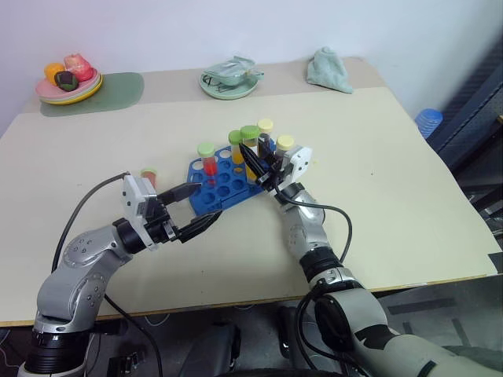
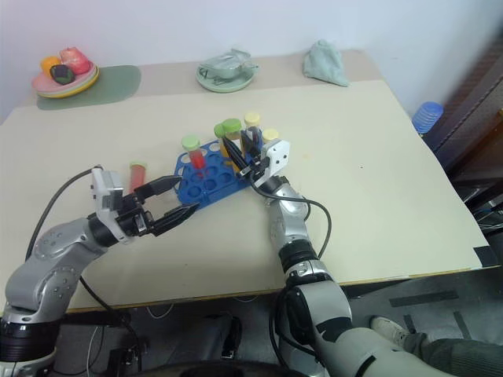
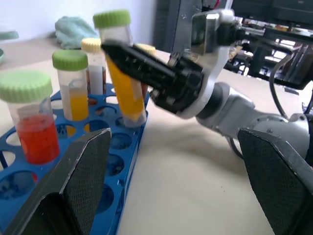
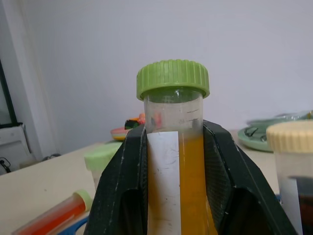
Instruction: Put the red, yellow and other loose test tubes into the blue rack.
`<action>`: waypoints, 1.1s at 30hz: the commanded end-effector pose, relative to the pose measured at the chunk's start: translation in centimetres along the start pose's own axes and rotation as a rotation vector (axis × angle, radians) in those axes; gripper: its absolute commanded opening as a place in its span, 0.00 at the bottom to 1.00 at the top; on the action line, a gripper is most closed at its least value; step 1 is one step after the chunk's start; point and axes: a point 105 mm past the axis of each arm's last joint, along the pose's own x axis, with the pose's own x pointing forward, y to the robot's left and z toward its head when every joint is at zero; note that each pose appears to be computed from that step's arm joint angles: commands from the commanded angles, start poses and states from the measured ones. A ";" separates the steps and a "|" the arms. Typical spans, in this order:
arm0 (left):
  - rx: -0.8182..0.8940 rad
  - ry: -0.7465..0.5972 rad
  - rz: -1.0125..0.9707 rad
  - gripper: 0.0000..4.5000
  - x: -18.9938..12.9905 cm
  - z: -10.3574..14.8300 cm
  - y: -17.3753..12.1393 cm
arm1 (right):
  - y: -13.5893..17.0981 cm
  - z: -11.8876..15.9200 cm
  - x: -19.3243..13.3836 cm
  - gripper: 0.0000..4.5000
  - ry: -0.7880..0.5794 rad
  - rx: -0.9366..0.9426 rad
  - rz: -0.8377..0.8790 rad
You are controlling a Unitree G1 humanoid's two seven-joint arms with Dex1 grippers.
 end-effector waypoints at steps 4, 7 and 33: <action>0.031 -0.021 -0.003 0.94 -0.1 1.2 -0.3 | 0.6 0.2 1.3 0.20 -0.037 0.015 0.006; 0.034 -0.019 0.001 0.94 -0.2 1.3 -0.4 | 0.5 -0.2 1.4 0.20 -0.028 0.017 -0.004; 0.023 -0.007 0.019 0.94 -0.7 1.2 -0.3 | 0.6 -1.4 -0.3 0.87 -0.030 0.033 -0.019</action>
